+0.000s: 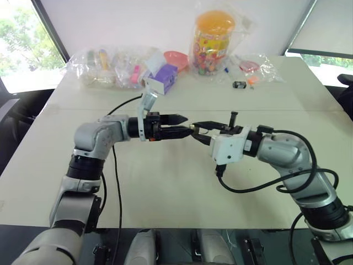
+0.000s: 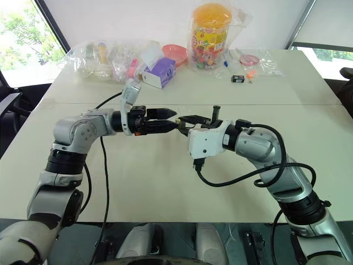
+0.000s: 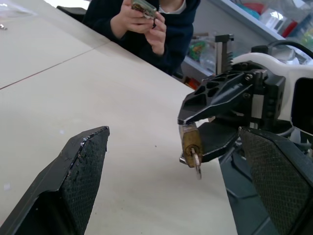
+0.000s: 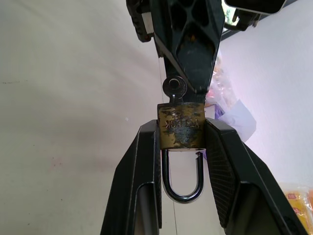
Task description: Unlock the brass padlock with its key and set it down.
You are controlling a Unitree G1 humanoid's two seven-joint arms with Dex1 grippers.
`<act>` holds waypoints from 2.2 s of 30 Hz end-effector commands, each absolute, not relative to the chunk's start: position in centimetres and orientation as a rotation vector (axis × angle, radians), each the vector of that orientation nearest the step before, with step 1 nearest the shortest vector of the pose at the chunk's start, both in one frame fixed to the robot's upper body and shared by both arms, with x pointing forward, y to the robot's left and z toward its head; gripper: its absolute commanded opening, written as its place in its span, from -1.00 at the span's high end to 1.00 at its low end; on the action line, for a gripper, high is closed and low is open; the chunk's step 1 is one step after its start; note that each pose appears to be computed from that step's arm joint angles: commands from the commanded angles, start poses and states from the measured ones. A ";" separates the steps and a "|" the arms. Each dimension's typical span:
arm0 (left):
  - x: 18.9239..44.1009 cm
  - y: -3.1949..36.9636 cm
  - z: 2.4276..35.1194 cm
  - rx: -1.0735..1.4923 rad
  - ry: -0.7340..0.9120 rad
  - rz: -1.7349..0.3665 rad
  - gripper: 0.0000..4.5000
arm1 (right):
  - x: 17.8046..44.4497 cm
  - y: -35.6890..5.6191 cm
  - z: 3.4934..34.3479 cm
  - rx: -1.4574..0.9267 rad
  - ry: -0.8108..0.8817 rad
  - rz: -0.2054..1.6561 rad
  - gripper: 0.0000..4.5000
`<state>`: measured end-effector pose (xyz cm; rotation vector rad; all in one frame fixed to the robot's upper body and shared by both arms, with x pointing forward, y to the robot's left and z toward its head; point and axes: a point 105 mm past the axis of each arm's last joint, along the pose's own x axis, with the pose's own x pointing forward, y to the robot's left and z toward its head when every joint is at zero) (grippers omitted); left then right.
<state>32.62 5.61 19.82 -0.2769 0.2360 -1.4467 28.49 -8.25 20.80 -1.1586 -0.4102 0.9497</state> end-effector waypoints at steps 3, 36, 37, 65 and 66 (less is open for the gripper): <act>32.2 5.2 20.6 -0.239 0.213 -1.484 -0.97 | 28.0 -7.6 22.1 -1.166 -0.479 0.941 0.68; 32.7 5.1 19.7 -0.197 0.226 -1.474 1.00 | 28.0 -10.4 22.2 -0.949 -0.255 0.947 -0.98; 32.7 5.3 19.7 -0.189 0.224 -1.472 1.00 | 28.0 -10.8 22.6 -0.886 -0.232 0.945 -0.85; 31.8 4.8 21.4 -0.176 0.202 -1.559 1.00 | 28.8 -9.5 21.1 -0.578 -0.123 0.909 0.97; 31.6 4.8 21.5 -0.177 0.201 -1.564 1.00 | 28.9 -9.5 20.9 -0.581 -0.119 0.911 0.97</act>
